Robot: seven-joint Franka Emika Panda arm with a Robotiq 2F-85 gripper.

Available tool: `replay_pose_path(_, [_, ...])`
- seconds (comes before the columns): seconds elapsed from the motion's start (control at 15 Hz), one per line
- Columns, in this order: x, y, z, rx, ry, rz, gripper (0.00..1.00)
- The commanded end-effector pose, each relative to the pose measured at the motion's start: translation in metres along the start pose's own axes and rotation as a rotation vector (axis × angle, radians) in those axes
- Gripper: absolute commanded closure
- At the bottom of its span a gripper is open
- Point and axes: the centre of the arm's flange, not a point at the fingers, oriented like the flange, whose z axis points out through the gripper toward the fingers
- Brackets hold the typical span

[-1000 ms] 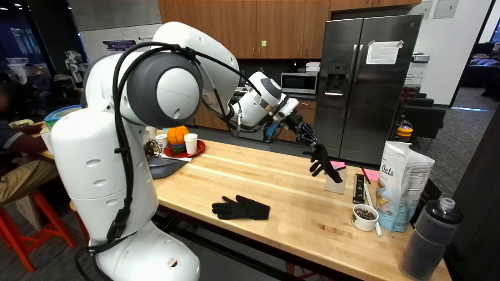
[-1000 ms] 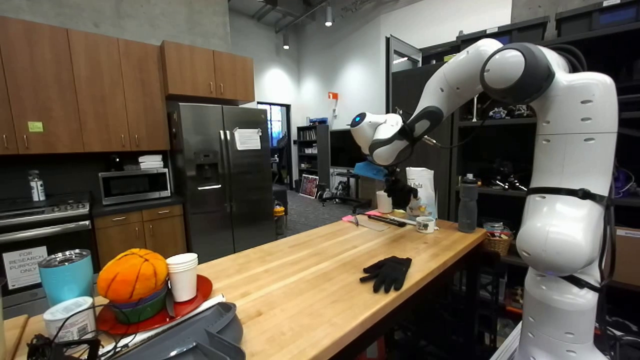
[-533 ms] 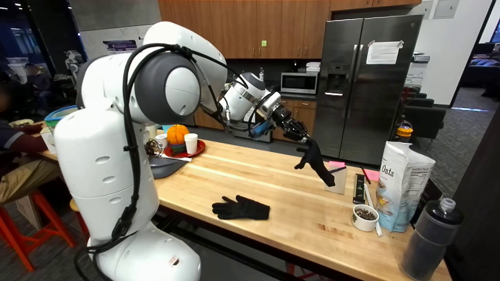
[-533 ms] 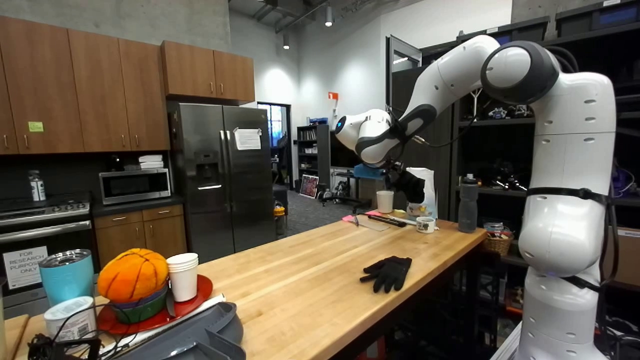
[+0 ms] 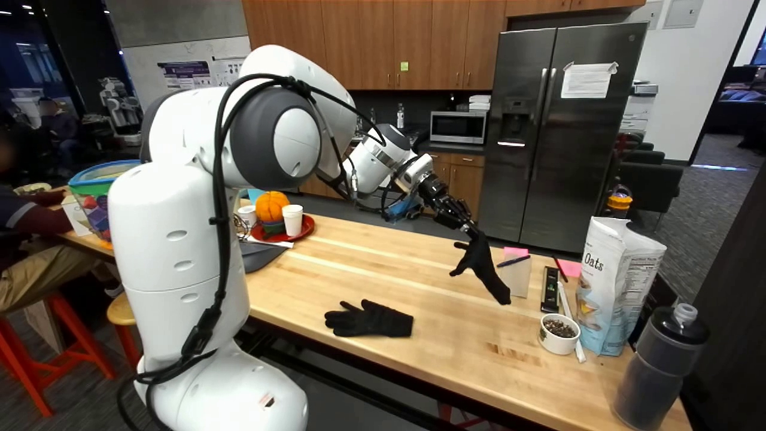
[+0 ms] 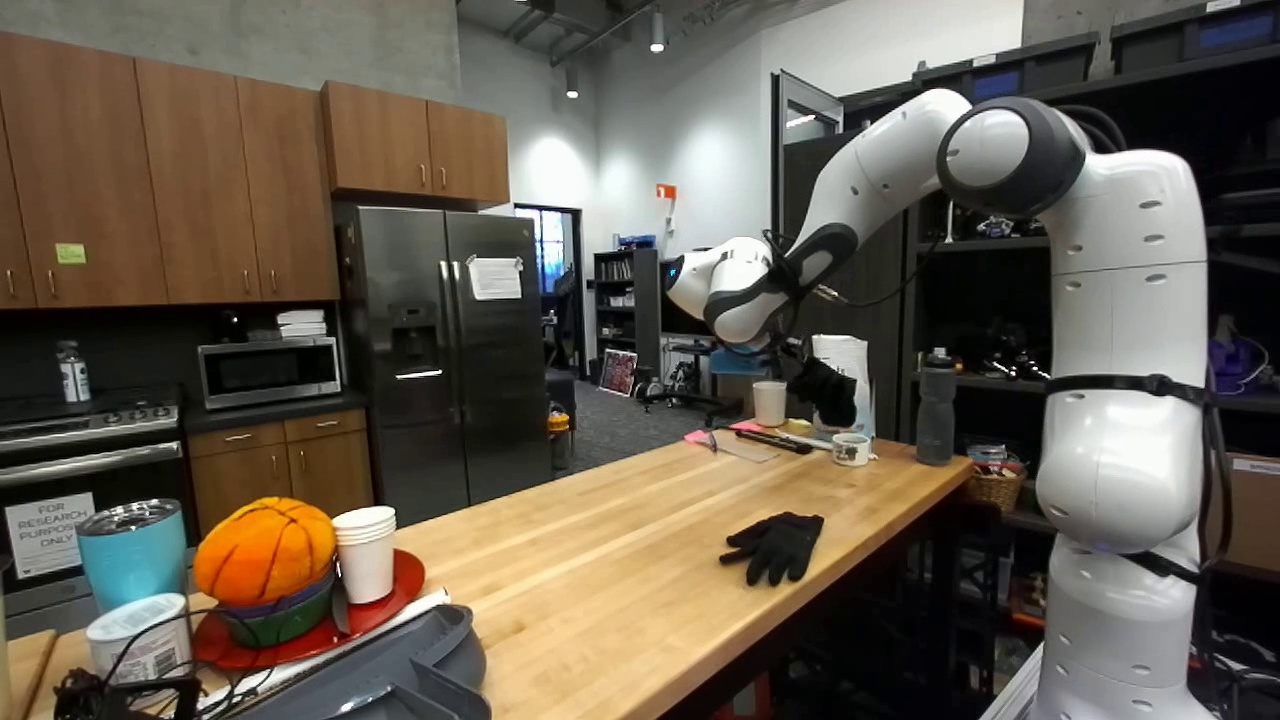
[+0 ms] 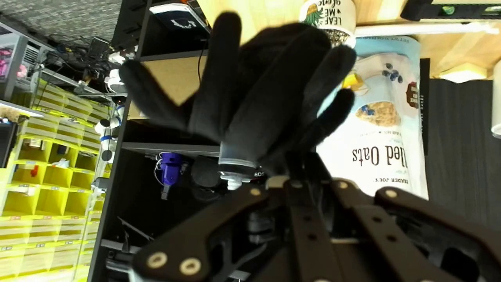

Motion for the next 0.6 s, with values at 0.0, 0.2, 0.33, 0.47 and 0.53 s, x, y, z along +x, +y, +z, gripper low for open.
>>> replay_pose_path(0.0, [-0.0039, -0.0075, 0.0004, -0.019, -0.031, -0.018, 0.61])
replay_pose_path(0.2, [-0.0081, -0.0084, 0.0017, -0.027, -0.054, -0.031, 0.42])
replay_pose_path(0.33, [-0.0084, -0.0084, 0.002, -0.028, -0.076, -0.037, 0.27])
replay_pose_path(0.47, [-0.008, -0.0056, 0.001, -0.017, -0.138, -0.054, 0.13])
replay_pose_path(0.53, [-0.0081, -0.0042, 0.0005, -0.005, -0.184, -0.064, 0.07])
